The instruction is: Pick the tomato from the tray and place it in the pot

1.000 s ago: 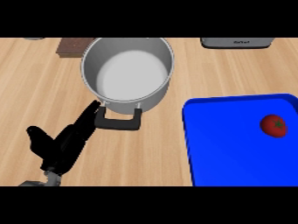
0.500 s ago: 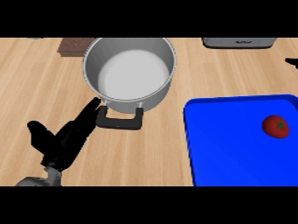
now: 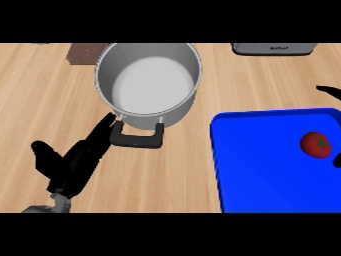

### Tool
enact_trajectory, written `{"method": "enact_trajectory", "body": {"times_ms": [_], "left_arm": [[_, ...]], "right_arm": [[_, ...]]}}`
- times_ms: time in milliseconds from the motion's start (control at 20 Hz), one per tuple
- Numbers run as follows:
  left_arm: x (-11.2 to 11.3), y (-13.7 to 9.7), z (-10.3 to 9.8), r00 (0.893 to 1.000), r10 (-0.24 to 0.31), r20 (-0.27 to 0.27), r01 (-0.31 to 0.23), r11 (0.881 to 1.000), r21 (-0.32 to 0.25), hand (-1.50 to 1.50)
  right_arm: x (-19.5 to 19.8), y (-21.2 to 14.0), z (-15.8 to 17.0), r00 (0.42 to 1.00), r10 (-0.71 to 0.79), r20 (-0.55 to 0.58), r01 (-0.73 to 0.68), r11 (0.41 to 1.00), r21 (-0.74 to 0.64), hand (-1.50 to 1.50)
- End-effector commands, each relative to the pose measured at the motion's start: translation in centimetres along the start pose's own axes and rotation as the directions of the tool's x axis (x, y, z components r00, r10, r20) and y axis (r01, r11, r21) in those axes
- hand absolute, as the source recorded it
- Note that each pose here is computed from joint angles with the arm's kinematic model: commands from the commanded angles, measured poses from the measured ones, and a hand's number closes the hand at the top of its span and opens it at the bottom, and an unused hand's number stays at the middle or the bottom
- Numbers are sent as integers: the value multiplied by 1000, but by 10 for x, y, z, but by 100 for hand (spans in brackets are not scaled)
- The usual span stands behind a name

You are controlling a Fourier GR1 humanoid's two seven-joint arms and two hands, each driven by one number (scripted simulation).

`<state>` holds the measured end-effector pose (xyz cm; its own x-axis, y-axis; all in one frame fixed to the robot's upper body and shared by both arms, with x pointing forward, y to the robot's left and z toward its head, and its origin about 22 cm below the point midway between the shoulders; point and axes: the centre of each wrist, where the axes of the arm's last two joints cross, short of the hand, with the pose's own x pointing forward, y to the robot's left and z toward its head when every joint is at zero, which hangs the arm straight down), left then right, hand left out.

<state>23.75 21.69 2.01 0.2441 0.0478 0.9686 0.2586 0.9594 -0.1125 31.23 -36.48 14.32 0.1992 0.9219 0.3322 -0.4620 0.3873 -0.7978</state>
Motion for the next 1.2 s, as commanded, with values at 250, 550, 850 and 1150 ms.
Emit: {"method": "enact_trajectory", "body": {"times_ms": [250,550,850,1150], "left_arm": [[0,-10,3,1000,9,9,-9,1000,-17,0],[7,2,-3,1000,0,0,0,1000,3,0],[10,17,-12,1000,2,5,-2,1000,-8,0],[-3,1,-5,1000,0,7,0,1000,-9,0]], "right_arm": [[-22,29,-3,997,67,-48,-67,998,-1,-150],[-19,50,-20,994,88,-60,-88,996,12,-150],[-14,37,-28,994,73,-85,-72,997,15,-150],[-21,37,-48,990,99,-102,-97,995,30,-150]]}}
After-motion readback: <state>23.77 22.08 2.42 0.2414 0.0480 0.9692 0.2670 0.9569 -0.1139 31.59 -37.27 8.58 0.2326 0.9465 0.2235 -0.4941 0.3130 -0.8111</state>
